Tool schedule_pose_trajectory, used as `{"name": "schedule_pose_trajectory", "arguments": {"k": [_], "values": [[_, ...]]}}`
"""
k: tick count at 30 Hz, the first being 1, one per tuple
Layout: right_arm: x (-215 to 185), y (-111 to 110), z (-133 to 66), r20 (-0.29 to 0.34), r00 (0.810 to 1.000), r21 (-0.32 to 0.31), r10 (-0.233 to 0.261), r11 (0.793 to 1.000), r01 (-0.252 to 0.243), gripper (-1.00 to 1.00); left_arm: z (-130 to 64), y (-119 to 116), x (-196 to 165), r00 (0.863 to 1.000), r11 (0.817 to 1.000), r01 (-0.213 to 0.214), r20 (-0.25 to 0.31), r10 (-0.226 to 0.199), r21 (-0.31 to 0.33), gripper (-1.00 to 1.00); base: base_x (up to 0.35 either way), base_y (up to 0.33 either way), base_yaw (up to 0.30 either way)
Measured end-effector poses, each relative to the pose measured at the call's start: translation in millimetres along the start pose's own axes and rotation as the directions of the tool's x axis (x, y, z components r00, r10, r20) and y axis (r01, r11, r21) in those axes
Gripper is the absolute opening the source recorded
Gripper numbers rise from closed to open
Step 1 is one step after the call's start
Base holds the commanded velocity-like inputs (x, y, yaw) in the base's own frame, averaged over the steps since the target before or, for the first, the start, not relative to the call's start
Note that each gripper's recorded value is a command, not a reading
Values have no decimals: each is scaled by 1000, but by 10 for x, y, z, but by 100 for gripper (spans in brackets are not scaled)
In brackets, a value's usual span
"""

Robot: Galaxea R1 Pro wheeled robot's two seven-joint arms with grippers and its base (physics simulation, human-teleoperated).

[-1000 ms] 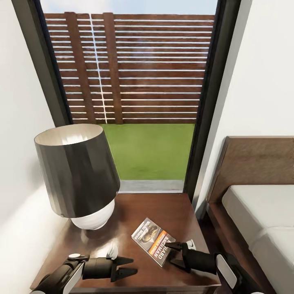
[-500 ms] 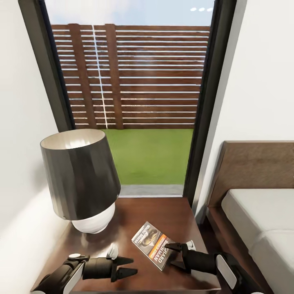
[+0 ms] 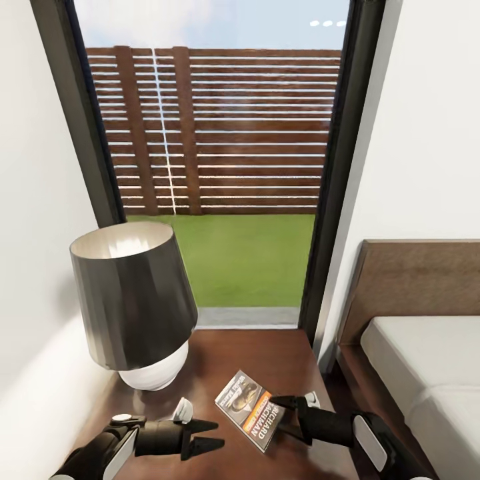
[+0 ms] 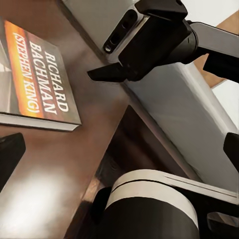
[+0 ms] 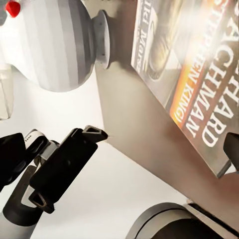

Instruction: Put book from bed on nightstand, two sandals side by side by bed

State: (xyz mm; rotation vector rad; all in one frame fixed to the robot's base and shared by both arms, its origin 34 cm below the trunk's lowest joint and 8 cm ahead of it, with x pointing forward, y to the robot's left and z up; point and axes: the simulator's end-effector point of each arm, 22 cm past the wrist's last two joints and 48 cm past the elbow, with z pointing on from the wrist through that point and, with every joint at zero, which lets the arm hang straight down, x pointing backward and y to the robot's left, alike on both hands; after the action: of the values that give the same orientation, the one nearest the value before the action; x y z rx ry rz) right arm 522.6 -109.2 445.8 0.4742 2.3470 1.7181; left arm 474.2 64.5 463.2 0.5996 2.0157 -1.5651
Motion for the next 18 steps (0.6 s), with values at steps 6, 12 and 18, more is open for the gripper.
{"name": "schedule_pose_trajectory", "arguments": {"k": [6,12,18], "values": [[-25,119,-29,0,1000,3,2,1000,-2,100,-27,-76,-113,1000,1000,0,0,0,-1,100,0,0,0],[-52,248,-59,1,1000,4,2,1000,-2,100,-45,-155,-224,1000,1000,0,-1,0,0,100,0,0,0],[-78,381,-87,1,1000,4,0,1000,0,100,-66,-232,-327,1000,1000,0,-2,0,-1,100,0,0,0]]}}
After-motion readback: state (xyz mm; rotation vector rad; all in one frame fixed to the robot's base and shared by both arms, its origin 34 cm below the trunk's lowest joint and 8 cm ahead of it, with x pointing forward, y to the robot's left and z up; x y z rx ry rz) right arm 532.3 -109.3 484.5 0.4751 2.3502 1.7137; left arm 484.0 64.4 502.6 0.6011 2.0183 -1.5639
